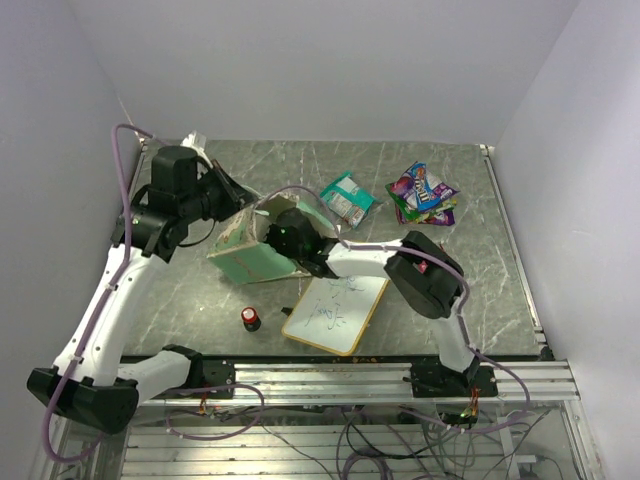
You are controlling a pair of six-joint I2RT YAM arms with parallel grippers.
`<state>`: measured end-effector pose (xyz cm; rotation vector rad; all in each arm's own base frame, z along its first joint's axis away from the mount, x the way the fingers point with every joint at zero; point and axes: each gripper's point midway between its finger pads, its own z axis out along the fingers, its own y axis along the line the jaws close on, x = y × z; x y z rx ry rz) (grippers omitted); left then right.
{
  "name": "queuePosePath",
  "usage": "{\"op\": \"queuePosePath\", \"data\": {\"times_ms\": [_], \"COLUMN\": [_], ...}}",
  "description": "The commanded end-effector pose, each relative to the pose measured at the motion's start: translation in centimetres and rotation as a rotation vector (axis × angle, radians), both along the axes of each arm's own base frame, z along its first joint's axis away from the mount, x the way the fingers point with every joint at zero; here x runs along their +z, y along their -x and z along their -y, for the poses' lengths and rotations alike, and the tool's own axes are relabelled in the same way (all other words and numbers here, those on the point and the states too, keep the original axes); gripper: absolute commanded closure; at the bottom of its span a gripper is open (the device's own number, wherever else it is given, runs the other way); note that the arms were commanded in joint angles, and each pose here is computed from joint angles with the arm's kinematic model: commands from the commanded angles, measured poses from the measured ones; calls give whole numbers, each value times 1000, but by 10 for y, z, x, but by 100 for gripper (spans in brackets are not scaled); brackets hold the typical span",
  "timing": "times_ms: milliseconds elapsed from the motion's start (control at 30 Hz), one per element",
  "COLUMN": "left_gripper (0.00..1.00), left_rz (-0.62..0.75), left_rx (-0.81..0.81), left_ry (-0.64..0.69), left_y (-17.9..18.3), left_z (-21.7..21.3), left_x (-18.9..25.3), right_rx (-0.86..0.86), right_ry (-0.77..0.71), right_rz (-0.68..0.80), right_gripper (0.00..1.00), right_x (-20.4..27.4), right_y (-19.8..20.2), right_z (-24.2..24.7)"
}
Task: Take the snacks out of the paper bag
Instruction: Take out the snack from the paper bag.
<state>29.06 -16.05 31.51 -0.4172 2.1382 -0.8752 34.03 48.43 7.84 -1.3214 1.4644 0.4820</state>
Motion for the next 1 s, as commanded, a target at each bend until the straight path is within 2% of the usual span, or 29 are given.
{"op": "queuePosePath", "data": {"times_ms": [0, 167, 267, 467, 667, 800, 967], "left_gripper": [93, 93, 93, 93, 93, 93, 93], "left_rz": [134, 121, 104, 103, 40, 42, 46], "left_rx": [3, 75, 128, 124, -23, -93, -50], "left_ry": [-26, -109, -138, -190, -74, 0, -52], "left_y": [-14, -18, -18, -18, -15, -15, -21], "left_z": [-6, -24, -36, -46, -13, 4, -6], "left_x": [52, 61, 59, 63, 37, 31, 37], "right_rx": [30, 22, -1, -25, -57, -35, -38], "right_ry": [7, 16, 39, 17, -80, -112, -114], "right_rz": [29, 6, -27, -16, 22, -22, 5], "right_gripper": [100, 100, 100, 100, 100, 100, 100], "right_x": [44, 65, 57, 91, 161, 162, 178], "right_y": [13, 24, 27, 24, 23, 31, 33], "right_z": [14, 36, 47, 54, 57, 53, 61]}}
